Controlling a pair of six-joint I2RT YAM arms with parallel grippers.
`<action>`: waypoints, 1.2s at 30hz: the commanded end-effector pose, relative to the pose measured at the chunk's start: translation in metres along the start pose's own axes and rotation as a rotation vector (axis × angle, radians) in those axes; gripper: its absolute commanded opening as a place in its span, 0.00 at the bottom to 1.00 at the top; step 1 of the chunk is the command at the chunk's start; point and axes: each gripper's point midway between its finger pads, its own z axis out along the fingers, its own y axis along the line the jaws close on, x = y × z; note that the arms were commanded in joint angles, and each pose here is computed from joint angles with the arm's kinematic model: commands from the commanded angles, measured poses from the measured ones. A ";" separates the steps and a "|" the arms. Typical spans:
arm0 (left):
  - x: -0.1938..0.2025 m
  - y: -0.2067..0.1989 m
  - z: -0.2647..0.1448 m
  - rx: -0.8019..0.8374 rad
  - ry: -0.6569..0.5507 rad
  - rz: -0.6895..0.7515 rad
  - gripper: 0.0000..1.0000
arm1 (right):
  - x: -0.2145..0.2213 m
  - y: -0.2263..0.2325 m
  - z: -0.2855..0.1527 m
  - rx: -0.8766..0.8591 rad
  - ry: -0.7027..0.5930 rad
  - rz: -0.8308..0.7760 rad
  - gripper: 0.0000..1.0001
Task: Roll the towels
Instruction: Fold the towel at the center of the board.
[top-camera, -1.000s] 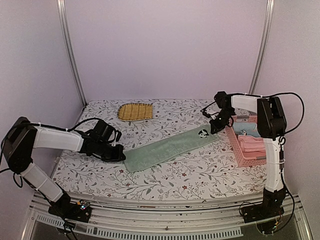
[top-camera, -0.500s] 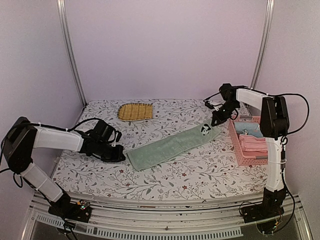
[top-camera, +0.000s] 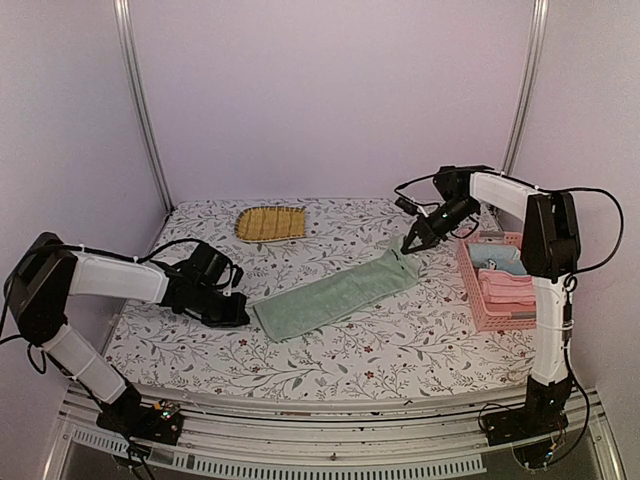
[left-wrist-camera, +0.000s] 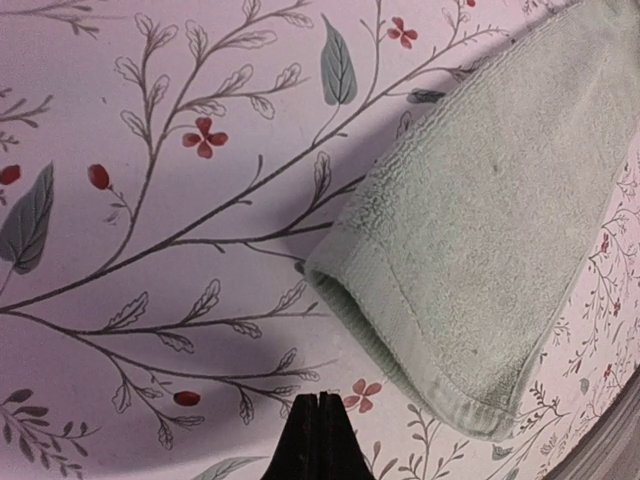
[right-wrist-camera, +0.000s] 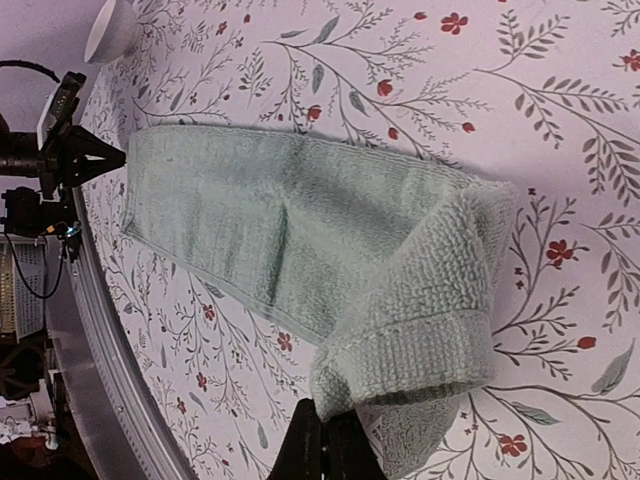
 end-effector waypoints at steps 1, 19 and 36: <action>-0.001 0.002 0.003 -0.020 0.011 0.006 0.00 | -0.006 0.051 -0.001 -0.157 -0.011 -0.028 0.02; 0.008 0.004 0.010 -0.029 0.076 -0.014 0.00 | -0.020 0.128 0.072 -0.381 0.028 -0.033 0.02; 0.022 -0.004 0.025 0.028 0.106 -0.045 0.00 | -0.031 0.171 0.137 -0.450 0.066 0.010 0.02</action>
